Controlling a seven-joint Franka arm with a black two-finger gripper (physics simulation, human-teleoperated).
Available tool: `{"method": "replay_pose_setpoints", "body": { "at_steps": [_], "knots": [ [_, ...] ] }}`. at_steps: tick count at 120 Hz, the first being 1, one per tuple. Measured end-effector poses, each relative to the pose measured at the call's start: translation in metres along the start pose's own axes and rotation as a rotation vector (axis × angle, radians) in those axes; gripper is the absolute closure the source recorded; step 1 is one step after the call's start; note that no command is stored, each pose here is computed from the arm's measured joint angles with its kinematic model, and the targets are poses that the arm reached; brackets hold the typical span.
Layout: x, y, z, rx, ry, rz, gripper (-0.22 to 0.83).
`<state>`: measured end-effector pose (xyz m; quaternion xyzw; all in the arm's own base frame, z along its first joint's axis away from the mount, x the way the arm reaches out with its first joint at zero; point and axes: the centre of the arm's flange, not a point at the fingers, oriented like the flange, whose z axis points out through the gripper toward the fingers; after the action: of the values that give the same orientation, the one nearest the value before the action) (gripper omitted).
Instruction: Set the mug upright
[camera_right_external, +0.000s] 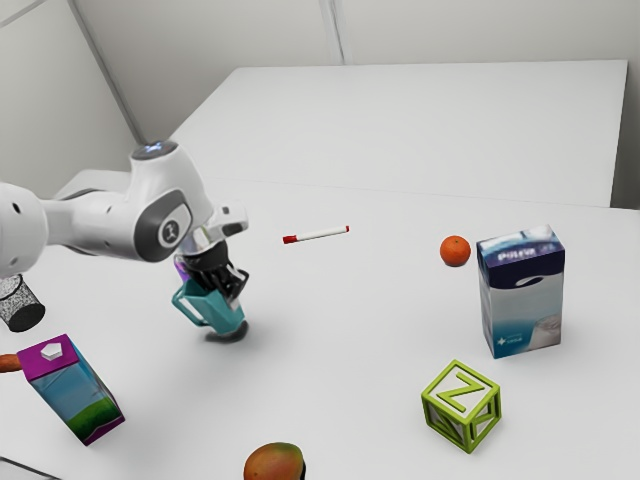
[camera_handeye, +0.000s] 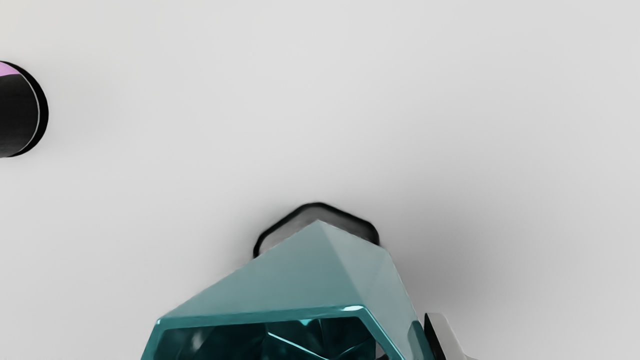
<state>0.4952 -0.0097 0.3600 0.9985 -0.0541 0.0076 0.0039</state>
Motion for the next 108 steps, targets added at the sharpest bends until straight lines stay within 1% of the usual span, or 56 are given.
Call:
{"method": "replay_pose_setpoints", "body": {
  "at_steps": [74, 98, 108],
  "knots": [
    [0.002, 0.007, 0.023, 0.01, -0.039, -0.037, 0.74],
    [0.004, 0.014, 0.017, 0.01, -0.018, -0.033, 0.64],
    [0.004, 0.02, 0.013, 0.011, -0.01, -0.026, 0.54]
  ]
}}
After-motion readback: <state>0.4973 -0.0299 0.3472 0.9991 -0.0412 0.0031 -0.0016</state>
